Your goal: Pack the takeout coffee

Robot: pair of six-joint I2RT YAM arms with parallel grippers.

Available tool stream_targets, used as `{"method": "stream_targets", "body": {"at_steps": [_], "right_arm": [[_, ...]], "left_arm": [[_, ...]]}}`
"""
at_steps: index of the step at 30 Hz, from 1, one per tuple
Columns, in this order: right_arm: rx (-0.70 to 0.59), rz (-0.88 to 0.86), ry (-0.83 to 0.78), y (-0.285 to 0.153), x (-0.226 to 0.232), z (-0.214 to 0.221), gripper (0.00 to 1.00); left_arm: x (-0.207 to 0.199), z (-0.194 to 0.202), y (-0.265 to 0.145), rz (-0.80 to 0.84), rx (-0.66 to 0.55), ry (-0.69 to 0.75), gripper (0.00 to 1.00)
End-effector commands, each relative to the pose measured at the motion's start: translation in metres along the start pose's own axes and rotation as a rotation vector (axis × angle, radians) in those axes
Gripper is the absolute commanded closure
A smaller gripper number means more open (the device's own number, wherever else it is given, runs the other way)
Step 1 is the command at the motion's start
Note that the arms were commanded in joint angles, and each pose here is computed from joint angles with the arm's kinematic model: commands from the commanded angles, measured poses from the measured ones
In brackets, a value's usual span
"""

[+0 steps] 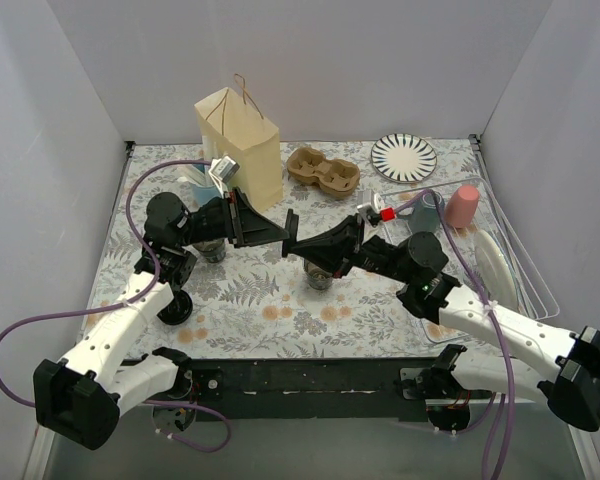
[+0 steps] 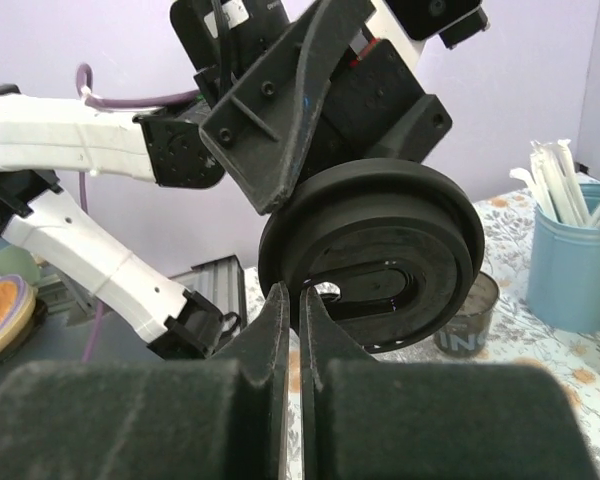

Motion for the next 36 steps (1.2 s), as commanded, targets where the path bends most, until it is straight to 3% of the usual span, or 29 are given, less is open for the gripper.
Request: {"method": "stream_targets", "body": {"at_steps": [1, 3, 6, 7, 9, 10, 13, 20, 22, 25, 36], "right_arm": [[-0.011, 0.066, -0.069, -0.007, 0.004, -0.019, 0.99], [0.110, 0.165, -0.080, -0.015, -0.002, -0.015, 0.99], [0.271, 0.306, -0.081, -0.029, -0.011, -0.008, 0.99], [0.371, 0.395, -0.052, -0.039, -0.018, 0.005, 0.99], [0.417, 0.494, -0.049, -0.040, -0.023, -0.002, 0.99], [0.536, 0.547, -0.013, -0.046, -0.029, 0.013, 0.99], [0.719, 0.630, 0.013, -0.045, -0.039, 0.020, 0.99], [0.963, 0.727, 0.011, -0.031, -0.063, 0.030, 0.99], [1.086, 0.760, 0.031, -0.032, -0.071, 0.044, 0.99], [1.168, 0.765, 0.028, -0.029, -0.081, 0.055, 0.99], [1.309, 0.721, 0.087, -0.013, -0.095, 0.075, 0.99]], "left_arm": [[0.013, -0.005, 0.003, -0.115, -0.048, 0.031, 0.38], [0.017, -0.014, 0.004, -0.227, -0.093, 0.035, 0.30], [0.027, -0.022, 0.000, -0.387, -0.162, 0.086, 0.02], [0.029, -0.023, -0.003, -0.427, -0.176, 0.124, 0.02], [0.042, -0.025, -0.010, -0.571, -0.221, 0.118, 0.02], [0.049, -0.026, -0.013, -0.625, -0.223, 0.138, 0.02], [0.068, -0.021, -0.028, -0.815, -0.247, 0.129, 0.02], [0.095, 0.000, -0.074, -1.176, -0.296, 0.222, 0.02], [0.093, 0.005, -0.082, -1.210, -0.293, 0.259, 0.02], [0.094, 0.015, -0.094, -1.258, -0.301, 0.285, 0.02], [0.086, 0.039, -0.109, -1.189, -0.390, 0.362, 0.02]]}}
Point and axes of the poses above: each gripper's point midway between its finger pads, its own y axis out along the fingers, its own x axis along the line the jaws close on, z = x × y, the point moved 8 cm from there along -y, back along the fingers, and after that the axes turned 4 degrees about y, right-handed, at the moved point
